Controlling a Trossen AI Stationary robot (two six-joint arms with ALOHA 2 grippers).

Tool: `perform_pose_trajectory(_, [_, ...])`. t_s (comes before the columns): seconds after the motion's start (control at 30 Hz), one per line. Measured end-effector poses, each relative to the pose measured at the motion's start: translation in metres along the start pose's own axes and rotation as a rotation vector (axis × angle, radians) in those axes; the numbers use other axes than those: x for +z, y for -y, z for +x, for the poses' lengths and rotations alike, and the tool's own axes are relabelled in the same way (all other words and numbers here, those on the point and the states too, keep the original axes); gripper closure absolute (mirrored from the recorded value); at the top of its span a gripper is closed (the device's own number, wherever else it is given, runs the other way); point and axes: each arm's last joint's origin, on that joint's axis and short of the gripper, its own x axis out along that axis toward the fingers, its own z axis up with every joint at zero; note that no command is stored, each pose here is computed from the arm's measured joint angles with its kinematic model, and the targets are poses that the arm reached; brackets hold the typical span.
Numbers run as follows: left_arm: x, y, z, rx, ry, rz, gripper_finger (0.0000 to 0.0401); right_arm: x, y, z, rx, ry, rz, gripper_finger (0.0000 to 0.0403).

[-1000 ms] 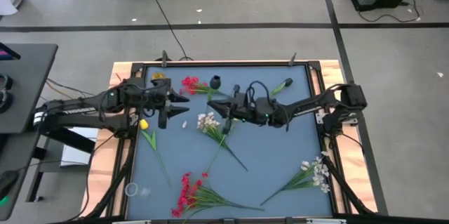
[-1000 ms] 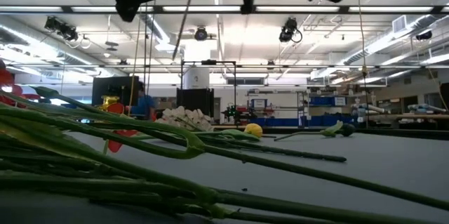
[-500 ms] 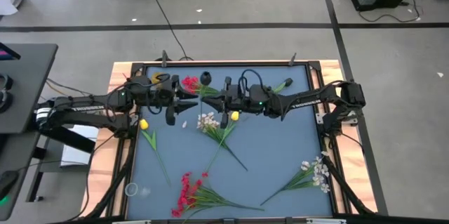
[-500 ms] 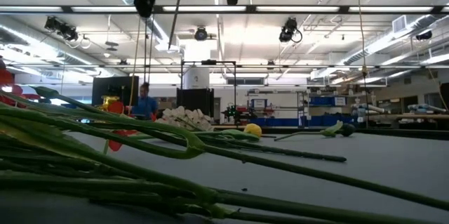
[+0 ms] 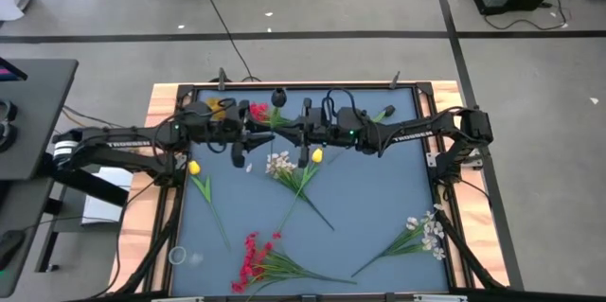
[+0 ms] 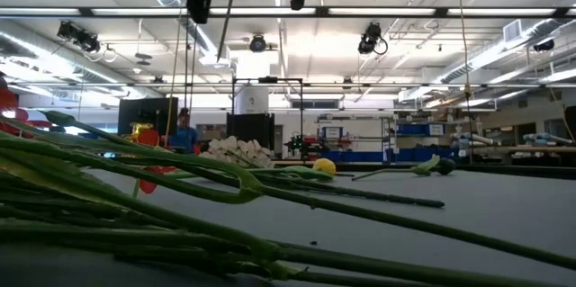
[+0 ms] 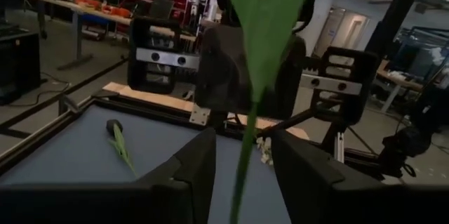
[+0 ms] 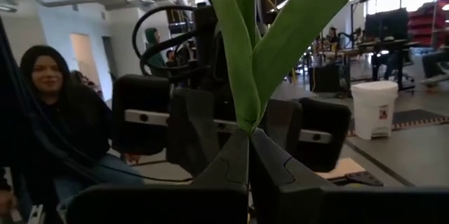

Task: Sort flowers into vase by color
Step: Put the bottom black tulip into the transparent vase

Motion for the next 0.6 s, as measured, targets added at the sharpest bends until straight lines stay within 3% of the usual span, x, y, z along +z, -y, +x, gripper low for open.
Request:
perform_pose_trajectory(0.13, [-0.001, 0.0, 0.001, 0.002, -0.005, 0.02, 0.0299, 0.0, 0.0, 0.0, 0.002, -0.002, 0.005, 0.0396])
perform_pose_trajectory(0.3, [0.0, 0.0, -0.001, 0.01, 0.002, 0.047, 0.0382, 0.0, 0.002, 0.0, -0.041, 0.0, 0.088, 0.0373])
perform_pose_trajectory(0.6, [0.007, 0.007, -0.016, -0.025, 0.001, 0.074, 0.0397, 0.015, 0.009, -0.006, -0.099, 0.041, 0.129, 0.0269])
